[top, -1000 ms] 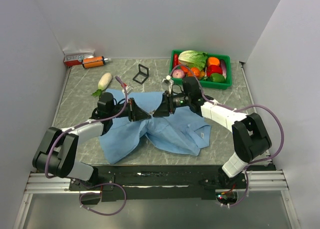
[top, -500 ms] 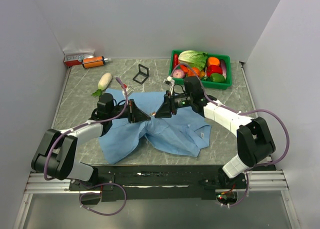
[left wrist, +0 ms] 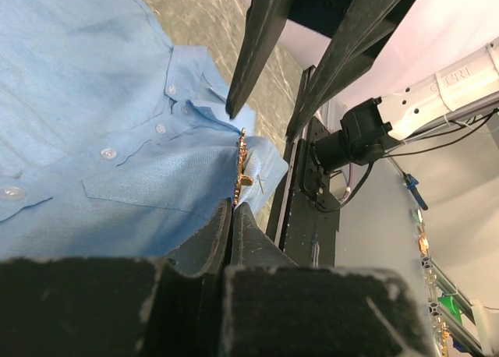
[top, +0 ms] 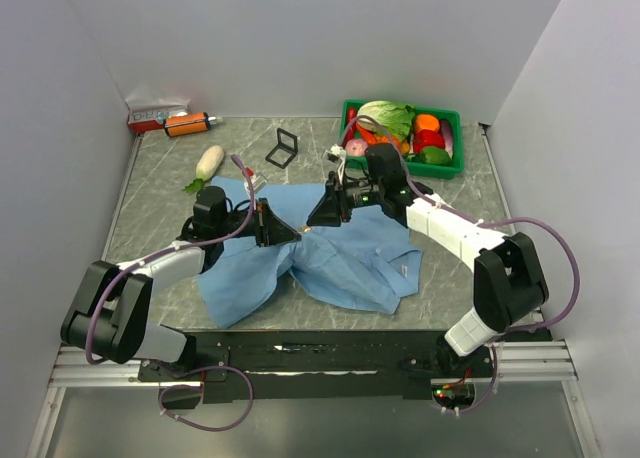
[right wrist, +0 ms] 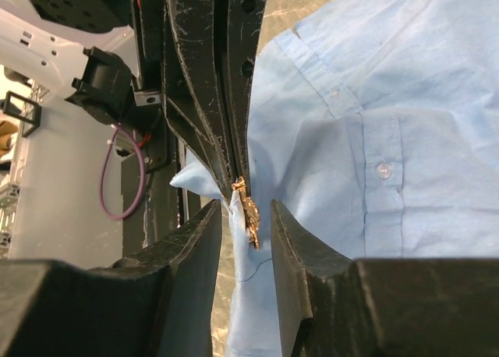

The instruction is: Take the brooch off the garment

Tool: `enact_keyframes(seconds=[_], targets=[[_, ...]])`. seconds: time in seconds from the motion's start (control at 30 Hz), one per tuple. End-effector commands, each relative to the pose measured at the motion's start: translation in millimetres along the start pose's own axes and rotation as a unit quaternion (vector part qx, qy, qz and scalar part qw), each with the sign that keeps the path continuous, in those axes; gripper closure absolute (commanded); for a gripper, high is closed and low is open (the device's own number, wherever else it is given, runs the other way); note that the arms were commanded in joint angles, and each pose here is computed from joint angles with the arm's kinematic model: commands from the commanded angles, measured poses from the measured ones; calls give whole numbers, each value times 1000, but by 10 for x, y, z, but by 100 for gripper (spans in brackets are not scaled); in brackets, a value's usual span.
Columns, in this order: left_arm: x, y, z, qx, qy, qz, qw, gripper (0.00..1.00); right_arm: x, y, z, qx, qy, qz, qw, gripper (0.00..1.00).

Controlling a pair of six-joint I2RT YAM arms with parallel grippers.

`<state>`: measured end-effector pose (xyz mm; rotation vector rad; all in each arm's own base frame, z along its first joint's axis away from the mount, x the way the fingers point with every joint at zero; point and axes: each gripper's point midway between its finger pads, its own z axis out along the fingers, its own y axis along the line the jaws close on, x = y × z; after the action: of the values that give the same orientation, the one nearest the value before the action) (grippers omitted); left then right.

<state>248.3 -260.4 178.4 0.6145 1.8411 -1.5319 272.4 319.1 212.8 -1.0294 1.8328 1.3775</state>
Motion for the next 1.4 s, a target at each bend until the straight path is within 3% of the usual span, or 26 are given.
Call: enact_keyframes(seconds=[0.0, 0.3, 0.5, 0.57, 0.67, 0.7, 0.77, 0.8, 0.97, 1.0, 1.03, 1.07, 1.2, 1.23, 1.37], targets=[[-77, -132, -31, 20, -6, 38, 999, 99, -51, 58, 84, -19, 7, -27, 999, 62], [-60, -132, -36, 20, -5, 37, 999, 99, 28, 88, 128, -23, 18, -49, 998, 70], [-47, -111, -37, 15, 0, 38, 999, 99, -8, 67, 149, -24, 16, -51, 998, 97], [-21, -71, -36, 8, 6, 34, 999, 97, -69, 77, 140, -22, 14, -67, 997, 100], [-20, -1, -40, -10, 19, 30, 999, 56, -176, 95, 92, -7, 24, -128, 991, 100], [-110, 5, -53, -16, 19, 33, 999, 29, -217, 93, 55, -1, 28, -179, 983, 100], [-176, 97, -92, -37, 31, 53, 997, 8, -249, 65, -26, 28, 47, -224, 973, 100], [-232, 188, -147, -79, 45, 30, 995, 4, -326, 90, -92, 36, 45, -278, 959, 100], [-507, 606, -338, -223, 60, 76, 970, 4, -285, 106, -252, 82, 65, -410, 906, 100], [-549, 799, -451, -295, 50, 51, 953, 4, -333, 164, -300, 89, 63, -456, 883, 100], [-550, 888, -520, -328, 51, 42, 942, 4, -217, 156, -291, 89, 74, -471, 875, 100], [-573, 951, -558, -346, 54, 42, 936, 4, -263, 236, -303, 95, 71, -513, 850, 100], [-140, 1128, -707, -354, 175, 58, 917, 4, -110, 341, -282, 96, 89, -584, 801, 100], [211, 1167, -765, -343, 242, 14, 908, 4, -23, 336, -279, 93, 98, -591, 796, 100], [700, 1241, -838, -306, 343, -30, 887, 4, 73, 359, -283, 85, 115, -627, 766, 100]])
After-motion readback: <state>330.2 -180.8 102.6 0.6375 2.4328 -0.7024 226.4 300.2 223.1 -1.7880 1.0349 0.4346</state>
